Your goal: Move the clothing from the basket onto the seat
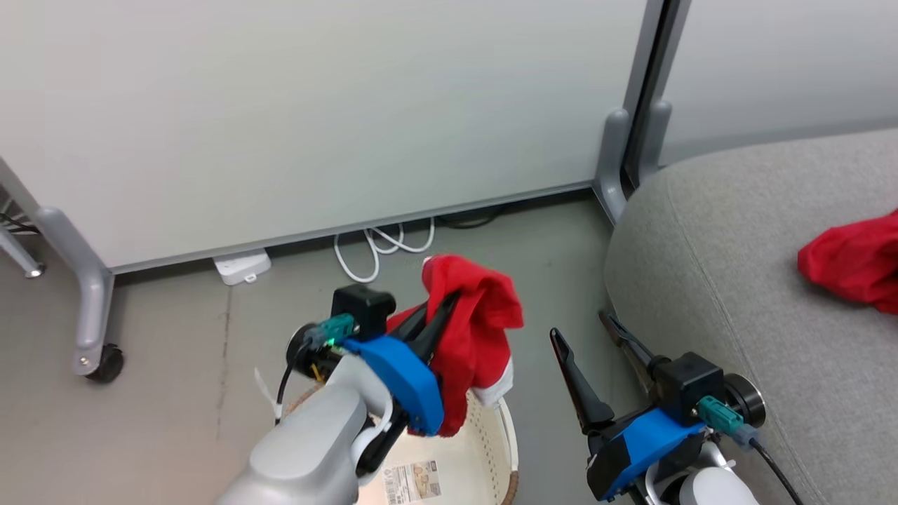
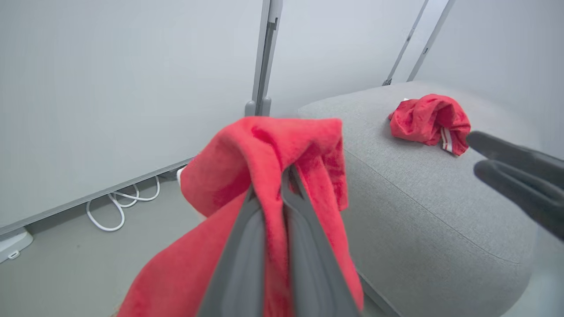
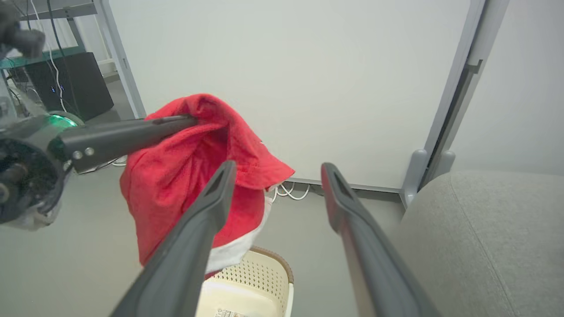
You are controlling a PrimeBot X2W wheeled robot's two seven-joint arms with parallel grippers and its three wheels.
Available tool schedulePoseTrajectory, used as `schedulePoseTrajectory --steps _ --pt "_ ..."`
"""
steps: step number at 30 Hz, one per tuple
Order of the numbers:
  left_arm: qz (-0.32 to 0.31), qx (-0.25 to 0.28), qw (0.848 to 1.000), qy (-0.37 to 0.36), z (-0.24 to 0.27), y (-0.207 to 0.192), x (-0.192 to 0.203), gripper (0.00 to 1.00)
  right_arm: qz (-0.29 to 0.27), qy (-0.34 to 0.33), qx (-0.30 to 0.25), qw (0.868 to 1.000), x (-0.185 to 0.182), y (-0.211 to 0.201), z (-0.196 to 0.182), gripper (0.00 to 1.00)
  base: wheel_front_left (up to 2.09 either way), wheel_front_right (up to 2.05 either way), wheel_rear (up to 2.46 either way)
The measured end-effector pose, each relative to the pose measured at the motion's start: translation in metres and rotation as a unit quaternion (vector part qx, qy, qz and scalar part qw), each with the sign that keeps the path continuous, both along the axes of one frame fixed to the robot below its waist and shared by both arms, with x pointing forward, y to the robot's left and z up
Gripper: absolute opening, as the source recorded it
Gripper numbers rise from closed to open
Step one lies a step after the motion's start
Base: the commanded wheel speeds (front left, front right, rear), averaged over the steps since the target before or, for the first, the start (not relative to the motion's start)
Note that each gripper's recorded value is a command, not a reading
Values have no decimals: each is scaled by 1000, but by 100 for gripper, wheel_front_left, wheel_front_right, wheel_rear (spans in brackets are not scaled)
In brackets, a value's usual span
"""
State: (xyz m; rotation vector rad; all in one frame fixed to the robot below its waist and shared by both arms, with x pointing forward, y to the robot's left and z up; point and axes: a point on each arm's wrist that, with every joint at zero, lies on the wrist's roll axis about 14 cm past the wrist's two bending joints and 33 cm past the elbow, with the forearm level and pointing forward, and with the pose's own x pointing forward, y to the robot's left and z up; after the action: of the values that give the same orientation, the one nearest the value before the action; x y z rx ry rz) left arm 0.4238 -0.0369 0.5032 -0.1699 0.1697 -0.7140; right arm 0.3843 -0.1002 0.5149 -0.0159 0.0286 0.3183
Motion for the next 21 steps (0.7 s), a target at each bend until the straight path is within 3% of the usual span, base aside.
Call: schedulePoseTrajectory --steps 10,21 --pt "-23 -31 997 -73 74 -15 4 0 25 -8 1 1000 -4 18 8 100 0 0 0" --pt "-31 -23 996 -75 78 -21 0 0 30 -10 4 999 -7 22 10 100 0 0 0"
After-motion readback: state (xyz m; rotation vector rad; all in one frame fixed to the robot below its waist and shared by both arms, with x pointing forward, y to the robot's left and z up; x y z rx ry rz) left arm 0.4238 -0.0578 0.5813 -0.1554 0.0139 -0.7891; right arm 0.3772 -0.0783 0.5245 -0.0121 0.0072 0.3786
